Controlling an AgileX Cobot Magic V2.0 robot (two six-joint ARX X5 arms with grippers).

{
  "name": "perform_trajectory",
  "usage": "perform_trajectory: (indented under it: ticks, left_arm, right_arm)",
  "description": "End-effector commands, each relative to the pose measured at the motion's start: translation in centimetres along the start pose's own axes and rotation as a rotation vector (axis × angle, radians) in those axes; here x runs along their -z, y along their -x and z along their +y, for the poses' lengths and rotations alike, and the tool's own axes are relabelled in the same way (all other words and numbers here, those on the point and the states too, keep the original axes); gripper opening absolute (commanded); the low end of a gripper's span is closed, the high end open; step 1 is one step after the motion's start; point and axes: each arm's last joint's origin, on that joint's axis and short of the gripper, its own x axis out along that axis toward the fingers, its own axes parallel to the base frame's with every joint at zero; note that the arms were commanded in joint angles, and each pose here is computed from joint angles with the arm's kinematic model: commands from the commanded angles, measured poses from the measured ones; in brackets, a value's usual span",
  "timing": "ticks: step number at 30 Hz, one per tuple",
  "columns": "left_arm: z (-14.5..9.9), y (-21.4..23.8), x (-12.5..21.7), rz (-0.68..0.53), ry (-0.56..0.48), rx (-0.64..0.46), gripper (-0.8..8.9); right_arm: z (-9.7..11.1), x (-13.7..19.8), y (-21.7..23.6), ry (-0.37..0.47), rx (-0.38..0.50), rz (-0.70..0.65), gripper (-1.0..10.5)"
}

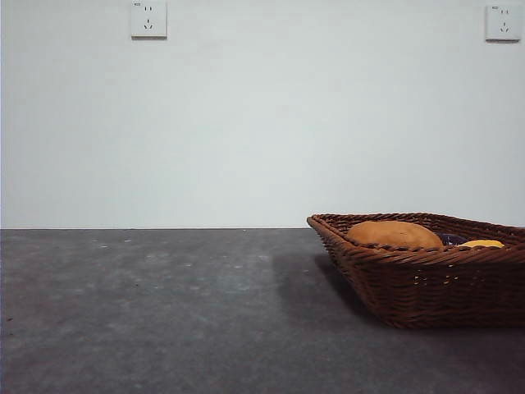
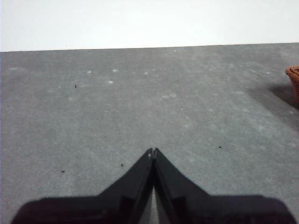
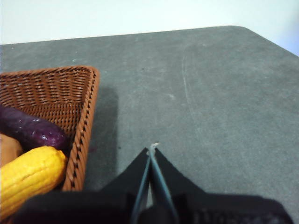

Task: Help me put the vegetables on the table into the basket

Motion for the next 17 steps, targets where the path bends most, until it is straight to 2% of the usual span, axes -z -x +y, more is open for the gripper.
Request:
perform_trajectory:
  ticks: [1,17]
  left_arm:
    - [0.06,-0.11,0.28,0.007,0.012,-0.002,-0.03]
    - [0.07,-0.18,0.36,0.019,0.014,-0.001,-0.03]
  right_arm:
    - [0.00,0.16,-0.08,-0.017,0.000,-0.006,0.0]
    - [0.00,0.17,-0.09,-0.016,0.000,-0.004,0.0]
